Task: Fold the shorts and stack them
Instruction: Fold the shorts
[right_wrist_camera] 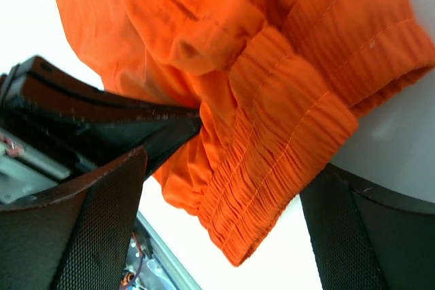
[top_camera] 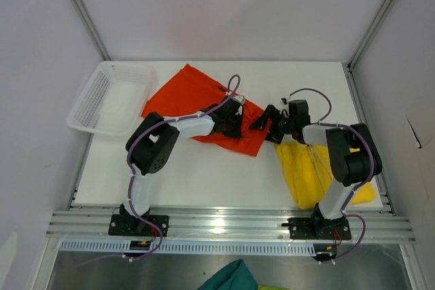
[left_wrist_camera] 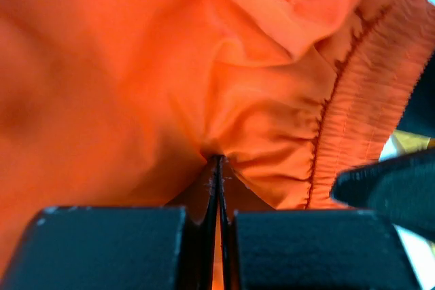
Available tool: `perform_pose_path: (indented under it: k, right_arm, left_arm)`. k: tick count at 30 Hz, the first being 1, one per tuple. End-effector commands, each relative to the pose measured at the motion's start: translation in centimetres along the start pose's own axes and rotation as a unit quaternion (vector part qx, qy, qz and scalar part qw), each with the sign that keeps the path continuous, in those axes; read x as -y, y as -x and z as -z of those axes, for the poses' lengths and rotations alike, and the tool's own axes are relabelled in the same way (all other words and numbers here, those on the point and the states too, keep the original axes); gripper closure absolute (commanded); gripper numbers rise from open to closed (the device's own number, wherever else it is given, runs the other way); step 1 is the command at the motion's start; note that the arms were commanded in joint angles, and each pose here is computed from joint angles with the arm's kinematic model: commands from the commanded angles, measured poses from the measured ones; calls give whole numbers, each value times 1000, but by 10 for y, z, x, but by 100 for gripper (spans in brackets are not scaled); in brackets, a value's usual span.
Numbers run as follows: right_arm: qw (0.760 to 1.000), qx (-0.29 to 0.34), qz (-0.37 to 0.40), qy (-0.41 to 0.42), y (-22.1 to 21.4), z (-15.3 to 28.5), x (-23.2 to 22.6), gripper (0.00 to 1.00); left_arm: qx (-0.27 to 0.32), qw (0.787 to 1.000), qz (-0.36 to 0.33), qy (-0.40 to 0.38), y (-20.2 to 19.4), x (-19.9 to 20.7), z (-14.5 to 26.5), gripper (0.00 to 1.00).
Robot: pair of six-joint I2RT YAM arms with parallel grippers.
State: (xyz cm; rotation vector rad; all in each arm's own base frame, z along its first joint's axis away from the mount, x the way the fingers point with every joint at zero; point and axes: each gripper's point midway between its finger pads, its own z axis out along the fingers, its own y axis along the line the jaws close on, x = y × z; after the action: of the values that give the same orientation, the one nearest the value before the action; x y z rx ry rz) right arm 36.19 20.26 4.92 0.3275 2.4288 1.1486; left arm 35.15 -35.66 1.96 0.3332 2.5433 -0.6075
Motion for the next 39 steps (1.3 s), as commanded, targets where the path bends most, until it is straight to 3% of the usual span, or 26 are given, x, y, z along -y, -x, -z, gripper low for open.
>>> perform_pose_path:
  k: [1, 11, 22, 30, 39]
  right_arm:
    - [999, 3, -25, -19, -18, 2, 4, 9]
    - [996, 34, -81, -33, -46, 10, 10, 9]
    - [982, 142, -124, -1, -26, 16, -1, 22]
    - [980, 158, -121, 11, -16, 6, -6, 25]
    - [977, 179, -106, 36, -8, -1, -8, 45]
  left_arm:
    - [-30, 999, 40, 21, -24, -9, -7, 100]
    - [-26, 997, 49, 53, -37, -16, -7, 100]
    - [-24, 997, 59, 49, -49, -16, -4, 100]
    - [-28, 997, 52, 50, -50, -16, -4, 100]
    - [-33, 998, 37, 48, -54, -11, -4, 100]
